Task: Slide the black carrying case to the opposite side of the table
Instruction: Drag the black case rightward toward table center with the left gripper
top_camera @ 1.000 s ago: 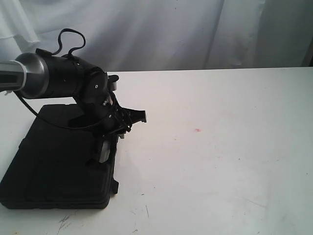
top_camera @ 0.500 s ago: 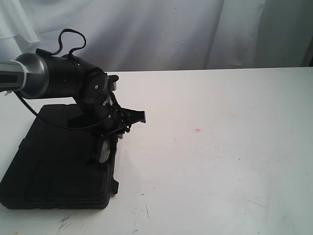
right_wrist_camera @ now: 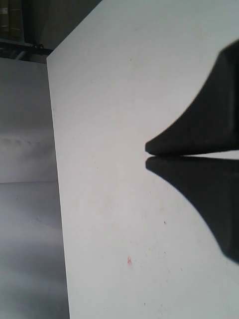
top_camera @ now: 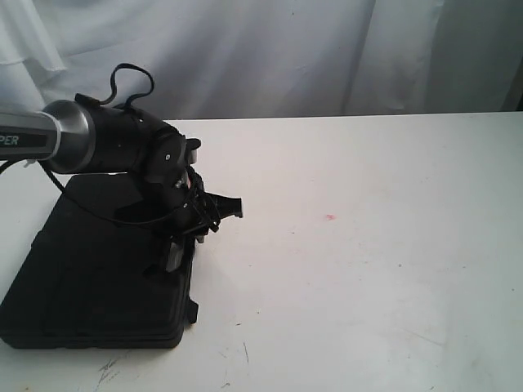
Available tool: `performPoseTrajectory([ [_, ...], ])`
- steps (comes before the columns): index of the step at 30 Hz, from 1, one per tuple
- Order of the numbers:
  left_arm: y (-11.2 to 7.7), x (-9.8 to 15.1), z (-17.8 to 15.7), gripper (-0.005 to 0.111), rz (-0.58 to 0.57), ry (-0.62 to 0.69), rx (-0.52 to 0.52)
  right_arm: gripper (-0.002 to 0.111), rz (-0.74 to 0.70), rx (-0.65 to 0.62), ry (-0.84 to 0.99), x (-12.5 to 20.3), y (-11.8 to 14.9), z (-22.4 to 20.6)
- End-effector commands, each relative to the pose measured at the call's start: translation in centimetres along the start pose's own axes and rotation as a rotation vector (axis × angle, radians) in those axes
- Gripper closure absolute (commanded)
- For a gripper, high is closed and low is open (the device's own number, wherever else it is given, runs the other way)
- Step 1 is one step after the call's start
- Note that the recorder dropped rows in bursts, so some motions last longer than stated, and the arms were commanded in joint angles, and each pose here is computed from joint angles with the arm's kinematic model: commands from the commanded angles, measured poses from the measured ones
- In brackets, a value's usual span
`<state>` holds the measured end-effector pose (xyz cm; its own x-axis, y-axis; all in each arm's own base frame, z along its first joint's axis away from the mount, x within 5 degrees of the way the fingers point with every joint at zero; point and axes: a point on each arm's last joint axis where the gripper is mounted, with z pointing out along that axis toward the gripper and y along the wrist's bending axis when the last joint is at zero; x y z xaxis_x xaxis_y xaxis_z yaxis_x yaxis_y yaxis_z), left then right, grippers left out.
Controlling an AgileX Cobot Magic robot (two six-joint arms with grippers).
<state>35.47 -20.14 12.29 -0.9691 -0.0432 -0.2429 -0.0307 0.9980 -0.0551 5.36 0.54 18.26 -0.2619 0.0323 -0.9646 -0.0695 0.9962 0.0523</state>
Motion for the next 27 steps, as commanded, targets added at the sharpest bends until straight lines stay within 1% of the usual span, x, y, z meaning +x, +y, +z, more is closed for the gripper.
performPoseTrajectory([
  [1,-0.3,-0.1,0.3,0.076,-0.008,-0.01,0.012,0.108,-0.009,0.002,-0.005,0.0,0.0,0.0],
  [3,-0.3,-0.2,0.2,0.076,-0.008,-0.021,0.02,0.108,-0.009,0.002,-0.005,0.0,0.0,0.0],
  [4,-0.4,-0.2,0.2,0.08,-0.008,-0.024,0.023,0.108,-0.009,0.002,-0.005,0.0,0.0,0.0],
  [5,-0.4,-0.3,0.2,0.084,-0.008,-0.026,0.024,0.108,-0.009,0.002,-0.005,0.0,0.0,0.0],
  [7,-0.4,-0.3,0.2,0.102,-0.008,-0.029,0.026,0.108,-0.009,0.002,-0.005,0.0,0.0,0.0],
  [8,-0.5,-0.3,0.2,0.107,-0.003,-0.031,0.028,0.108,-0.009,0.002,-0.005,0.0,0.0,0.0],
  [14,-1.4,-0.2,0.2,0.107,-0.089,-0.028,0.119,0.108,-0.009,0.002,-0.005,0.0,0.0,0.0],
  [17,-2.4,0.1,0.0,0.107,-0.083,-0.041,0.158,0.108,-0.009,0.002,-0.005,0.0,0.0,0.0],
  [21,-4.3,0.9,-0.1,0.107,-0.07,-0.069,0.202,0.108,-0.009,0.002,-0.005,0.0,0.0,0.0],
  [27,-6.2,1.7,-0.4,0.107,-0.07,-0.101,0.257,0.108,-0.009,0.002,-0.005,0.0,0.0,0.0],
])
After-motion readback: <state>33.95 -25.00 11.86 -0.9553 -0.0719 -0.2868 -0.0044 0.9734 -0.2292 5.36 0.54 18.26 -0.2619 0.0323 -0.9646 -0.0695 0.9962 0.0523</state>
